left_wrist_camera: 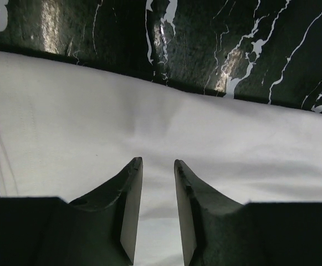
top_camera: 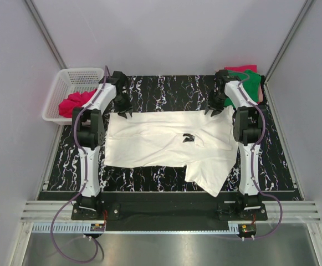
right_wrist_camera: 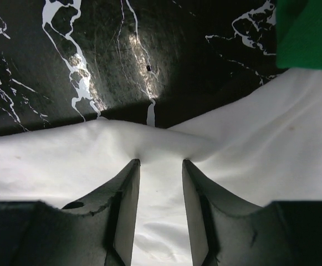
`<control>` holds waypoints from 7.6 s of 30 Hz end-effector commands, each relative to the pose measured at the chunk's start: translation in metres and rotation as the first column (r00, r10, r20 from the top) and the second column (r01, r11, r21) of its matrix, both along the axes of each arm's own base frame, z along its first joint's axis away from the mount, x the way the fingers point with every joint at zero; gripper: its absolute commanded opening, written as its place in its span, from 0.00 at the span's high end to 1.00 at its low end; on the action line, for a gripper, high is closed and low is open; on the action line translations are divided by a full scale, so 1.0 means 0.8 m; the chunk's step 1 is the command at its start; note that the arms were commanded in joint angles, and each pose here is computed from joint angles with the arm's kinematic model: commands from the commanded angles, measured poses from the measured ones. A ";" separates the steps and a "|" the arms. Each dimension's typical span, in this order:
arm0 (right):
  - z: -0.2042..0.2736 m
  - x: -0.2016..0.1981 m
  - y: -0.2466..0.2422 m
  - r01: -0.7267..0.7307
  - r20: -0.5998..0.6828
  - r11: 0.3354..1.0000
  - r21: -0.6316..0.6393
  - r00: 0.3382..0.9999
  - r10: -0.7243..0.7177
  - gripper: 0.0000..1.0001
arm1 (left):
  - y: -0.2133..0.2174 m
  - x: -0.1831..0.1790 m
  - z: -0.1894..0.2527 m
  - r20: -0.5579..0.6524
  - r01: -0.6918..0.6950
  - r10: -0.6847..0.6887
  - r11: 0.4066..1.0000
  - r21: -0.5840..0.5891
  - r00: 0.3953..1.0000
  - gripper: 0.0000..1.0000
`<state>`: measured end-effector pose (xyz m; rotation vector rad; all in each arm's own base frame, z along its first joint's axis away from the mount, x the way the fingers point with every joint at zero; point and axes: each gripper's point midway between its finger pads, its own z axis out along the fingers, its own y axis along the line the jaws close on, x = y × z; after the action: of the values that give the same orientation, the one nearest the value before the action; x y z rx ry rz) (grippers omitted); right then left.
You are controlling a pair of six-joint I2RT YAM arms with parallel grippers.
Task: Fold and stack the t-shirts
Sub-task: Fold the tshirt
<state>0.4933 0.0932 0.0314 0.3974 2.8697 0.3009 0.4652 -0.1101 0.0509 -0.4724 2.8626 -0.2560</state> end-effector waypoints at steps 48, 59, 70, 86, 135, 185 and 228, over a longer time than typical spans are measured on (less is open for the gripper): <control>-0.027 0.046 0.048 -0.055 0.011 0.998 0.037 0.998 0.055 0.99 | 0.072 0.037 -0.052 -0.095 -0.141 0.152 0.984 0.111 0.984 1.00; 0.102 0.066 0.037 -0.030 0.221 1.000 -0.001 0.975 0.029 0.60 | 0.020 0.045 0.044 0.065 -0.024 0.034 0.990 -0.141 0.997 0.56; 0.301 -0.033 0.046 -0.064 0.392 0.989 0.135 0.920 0.006 0.58 | -0.014 -0.062 0.166 0.199 0.129 -0.068 0.942 -0.311 0.978 0.53; 0.238 -0.304 0.093 -0.009 0.166 0.918 0.397 0.984 -0.063 0.58 | 0.011 -0.305 0.161 0.261 0.092 -0.018 0.958 -0.273 0.965 0.52; 0.127 -0.453 0.055 0.133 -0.149 0.941 0.312 0.985 -0.089 0.56 | 0.015 -0.352 0.138 0.150 -0.097 0.128 0.975 -0.198 0.980 0.51; -0.002 -0.470 0.038 0.413 -0.339 0.898 0.151 0.875 -0.346 0.54 | 0.058 -0.313 0.113 0.127 -0.215 0.237 0.962 -0.168 0.963 0.44; -0.003 -0.463 0.051 0.488 -0.430 0.869 0.081 0.804 -0.411 0.59 | 0.062 -0.310 0.122 0.145 -0.207 0.228 0.967 -0.147 0.963 0.44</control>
<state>0.1141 0.1267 0.0167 1.2924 3.0162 0.4203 0.2067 -0.0630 0.1359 -0.7879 2.6655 -0.4212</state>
